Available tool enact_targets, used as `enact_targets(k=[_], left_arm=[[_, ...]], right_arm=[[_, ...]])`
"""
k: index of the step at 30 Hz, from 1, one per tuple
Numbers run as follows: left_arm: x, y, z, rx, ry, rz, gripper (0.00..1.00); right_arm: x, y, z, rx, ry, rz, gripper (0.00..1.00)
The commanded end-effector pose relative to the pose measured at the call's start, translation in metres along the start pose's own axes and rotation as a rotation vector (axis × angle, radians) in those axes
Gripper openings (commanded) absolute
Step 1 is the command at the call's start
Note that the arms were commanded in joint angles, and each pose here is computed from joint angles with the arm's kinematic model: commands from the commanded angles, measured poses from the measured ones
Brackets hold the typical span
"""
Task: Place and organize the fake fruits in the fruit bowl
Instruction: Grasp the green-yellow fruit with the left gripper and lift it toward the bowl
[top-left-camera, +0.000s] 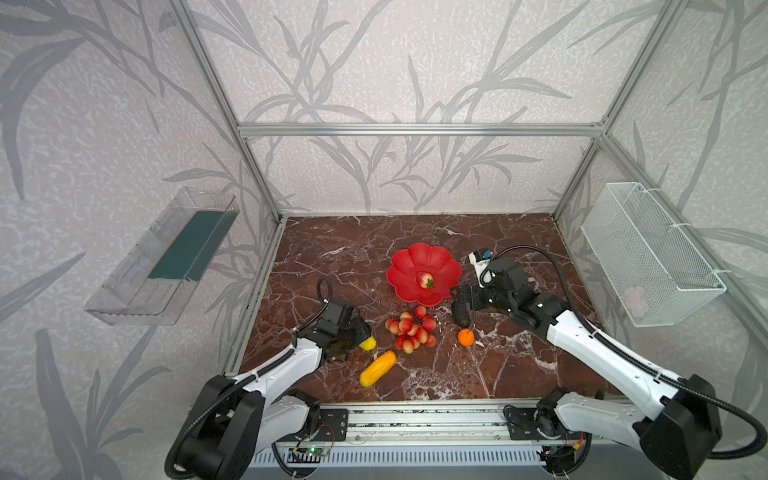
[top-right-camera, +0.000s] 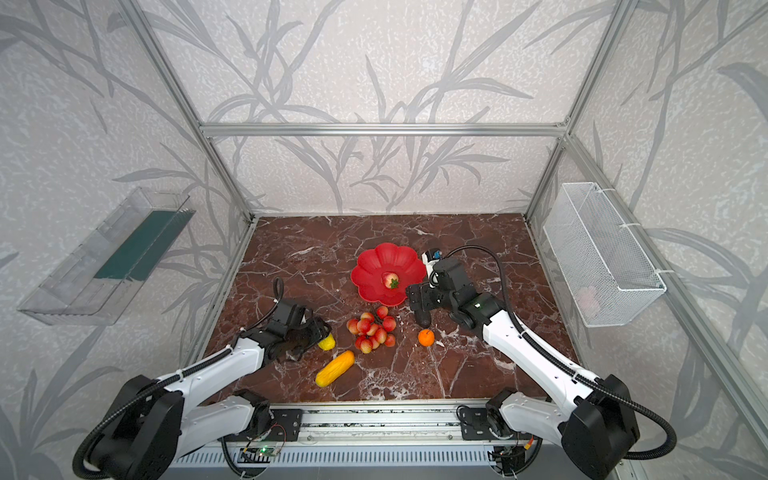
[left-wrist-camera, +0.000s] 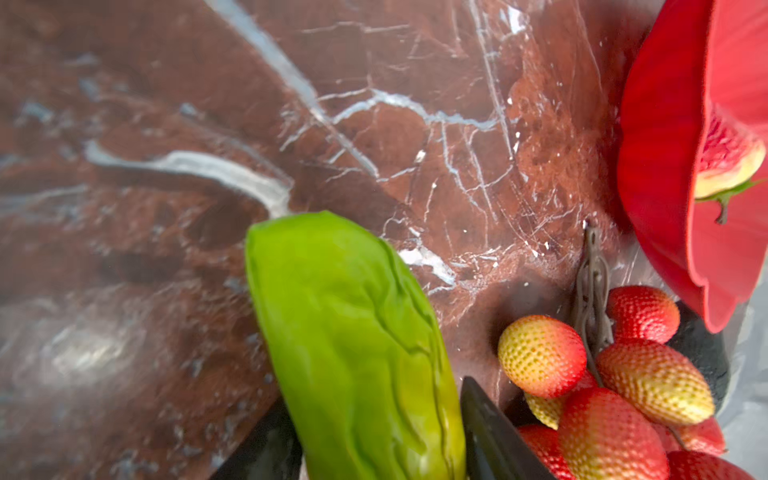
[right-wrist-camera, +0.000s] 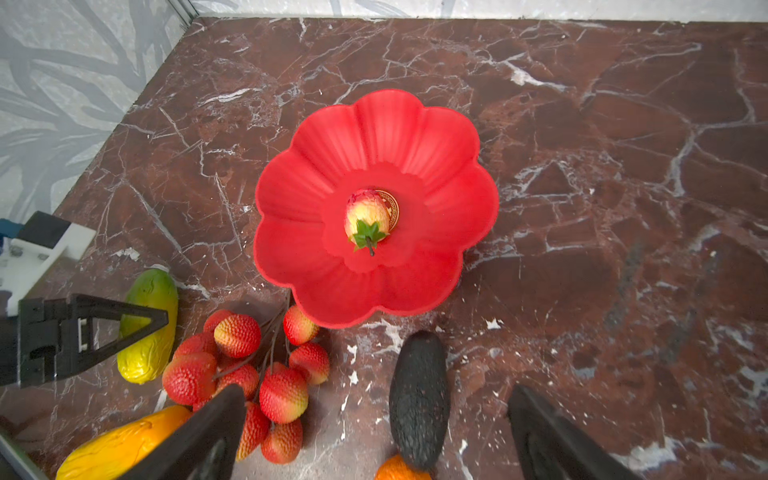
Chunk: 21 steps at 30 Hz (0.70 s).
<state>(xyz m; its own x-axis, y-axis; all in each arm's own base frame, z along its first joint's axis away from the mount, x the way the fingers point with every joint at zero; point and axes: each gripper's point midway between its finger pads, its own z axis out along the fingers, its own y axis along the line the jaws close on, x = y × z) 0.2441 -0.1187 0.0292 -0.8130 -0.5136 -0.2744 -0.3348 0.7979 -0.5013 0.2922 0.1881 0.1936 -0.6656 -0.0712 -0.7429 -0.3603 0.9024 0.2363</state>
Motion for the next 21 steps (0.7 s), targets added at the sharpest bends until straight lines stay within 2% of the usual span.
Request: enact_targets(k=[1,6,13,16,21], left_arm=[[-0.008,-0.009,0.0,0.011,-0.018,0.035,0.52],[-0.022,-0.042,-0.017,0.056,-0.024,0.11,0.48],[-0.061,-0.125,-0.042,0.138,-0.049,0.306,0.48],[-0.071,-0.152,-0.032,0.12,-0.012,0.398,0.48],[-0.076,-0.185,0.009,0.078,0.084,0.489,0.44]], right_arm=[[0.008,-0.007,-0.016,0.024,-0.012,0.02,0.98],[0.012,-0.013,-0.029,0.05,-0.021,0.006,0.99],[0.015,-0.014,-0.031,0.046,-0.023,0.004,0.99],[0.018,-0.014,-0.032,0.042,-0.015,0.003,0.99],[0.024,-0.015,-0.04,0.04,-0.012,-0.002,0.99]])
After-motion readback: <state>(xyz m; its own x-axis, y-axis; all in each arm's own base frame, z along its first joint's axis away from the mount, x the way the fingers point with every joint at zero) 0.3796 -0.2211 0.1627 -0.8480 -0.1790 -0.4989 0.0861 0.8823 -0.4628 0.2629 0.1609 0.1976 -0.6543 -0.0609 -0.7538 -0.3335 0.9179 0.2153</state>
